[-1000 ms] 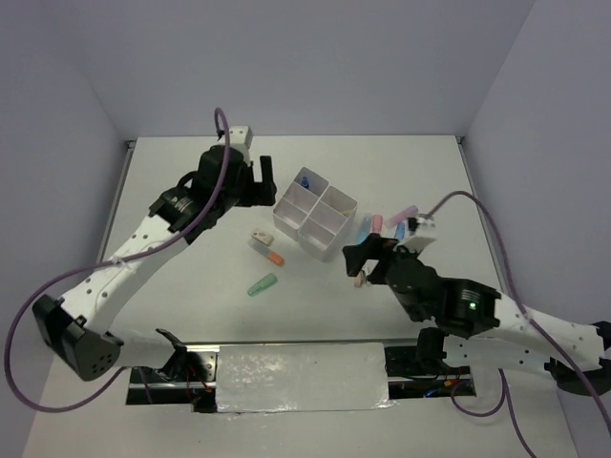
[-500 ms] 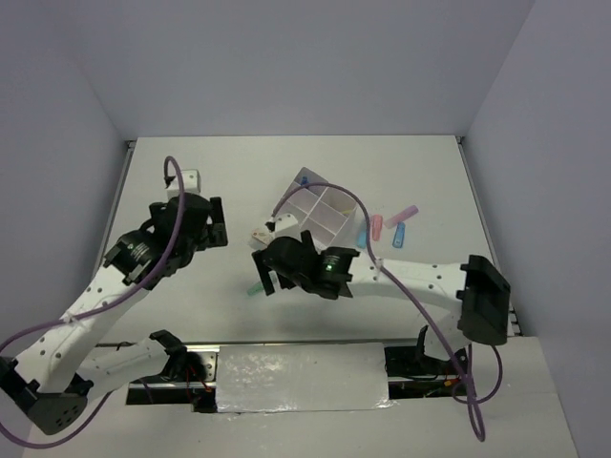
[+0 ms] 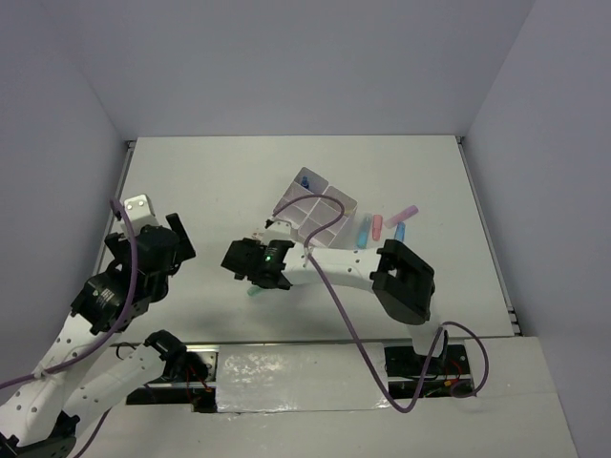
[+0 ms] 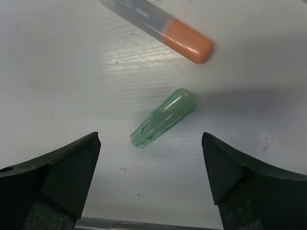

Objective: Sort the stationery into containers
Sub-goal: Pick up the stationery from the center of the board.

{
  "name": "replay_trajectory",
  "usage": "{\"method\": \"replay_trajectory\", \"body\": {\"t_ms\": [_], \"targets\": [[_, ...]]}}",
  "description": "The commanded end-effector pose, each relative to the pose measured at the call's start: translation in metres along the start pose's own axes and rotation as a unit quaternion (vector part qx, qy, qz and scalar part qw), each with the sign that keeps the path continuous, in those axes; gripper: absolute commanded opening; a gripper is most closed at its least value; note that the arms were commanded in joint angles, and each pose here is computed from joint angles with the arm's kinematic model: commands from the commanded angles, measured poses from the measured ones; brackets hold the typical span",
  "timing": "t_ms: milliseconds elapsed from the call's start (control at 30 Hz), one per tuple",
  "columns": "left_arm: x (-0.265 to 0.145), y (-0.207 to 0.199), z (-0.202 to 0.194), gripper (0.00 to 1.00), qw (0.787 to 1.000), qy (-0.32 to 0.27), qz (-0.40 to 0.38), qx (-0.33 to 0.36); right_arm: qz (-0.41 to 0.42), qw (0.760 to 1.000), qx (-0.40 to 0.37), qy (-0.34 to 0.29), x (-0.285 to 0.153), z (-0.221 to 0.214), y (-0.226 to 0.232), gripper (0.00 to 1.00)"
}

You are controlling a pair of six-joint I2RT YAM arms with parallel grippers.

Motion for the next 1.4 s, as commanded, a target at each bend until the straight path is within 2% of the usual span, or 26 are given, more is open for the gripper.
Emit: {"method": "replay_trajectory", "body": {"t_ms": [0, 133, 400, 533, 600, 733, 867, 933, 967, 1033, 1167, 1233, 1267, 1367], "targets": [[0.001, -0.005, 0.009, 0.99, 1.0, -0.019, -0.009, -0.012, -0.021, 0.998, 0.053, -0.009, 0.005, -0.01, 0.002, 0.92], [0.003, -0.01, 0.005, 0.99, 1.0, -0.007, -0.015, 0.0, -0.047, 0.998, 0.044, 0.012, 0.033, -0.033, -0.002, 0.9], [-0.001, -0.012, 0.008, 0.99, 0.999, -0.013, -0.036, -0.011, -0.069, 0.996, 0.045, 0.017, 0.053, -0.039, -0.01, 0.8], [-0.001, -0.011, 0.007, 0.99, 0.999, -0.011, -0.034, -0.009, -0.083, 0.995, 0.029, 0.042, 0.058, -0.057, -0.026, 0.42], [-0.002, -0.011, 0.008, 0.99, 0.999, -0.012, -0.035, -0.011, -0.084, 0.995, 0.023, 0.055, 0.056, -0.064, -0.036, 0.32], [-0.004, -0.008, 0.01, 0.99, 0.999, -0.018, -0.037, -0.019, -0.083, 0.995, -0.015, 0.061, 0.052, -0.066, -0.048, 0.23], [-0.005, -0.008, 0.01, 0.99, 0.999, -0.021, -0.042, -0.021, -0.061, 0.991, -0.093, 0.08, 0.055, -0.071, -0.057, 0.24], [-0.005, -0.01, 0.01, 0.99, 0.999, -0.019, -0.046, -0.019, -0.043, 0.983, -0.141, 0.112, 0.059, -0.083, -0.068, 0.31], [-0.005, -0.01, 0.009, 0.99, 0.999, -0.017, -0.046, -0.018, -0.043, 0.981, -0.147, 0.117, 0.058, -0.084, -0.073, 0.43], [-0.005, -0.01, 0.01, 0.99, 0.999, -0.017, -0.045, -0.018, -0.042, 0.974, -0.178, 0.134, 0.061, -0.092, -0.09, 0.48], [-0.006, -0.009, 0.01, 0.99, 0.998, -0.019, -0.048, -0.021, -0.097, 0.957, -0.235, 0.137, 0.063, -0.089, -0.12, 0.48], [-0.007, -0.009, 0.011, 0.99, 0.998, -0.021, -0.049, -0.023, -0.104, 0.948, -0.264, 0.144, 0.063, -0.089, -0.12, 0.47], [-0.008, -0.008, 0.012, 0.99, 0.998, -0.023, -0.05, -0.025, -0.101, 0.947, -0.265, 0.152, 0.065, -0.092, -0.12, 0.43], [-0.008, -0.009, 0.012, 0.99, 0.998, -0.023, -0.052, -0.025, -0.072, 0.947, -0.265, 0.168, 0.069, -0.105, -0.119, 0.41]]}}
Point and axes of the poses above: each gripper's point midway between its finger pads, its own x axis out along the fingers, its own y axis along the line the jaws close on, z = x × y, the point moved 1 cm from there along -x, back along the fingers, and after that the axes turned 5 degrees about -x, right-handed, at the moved point
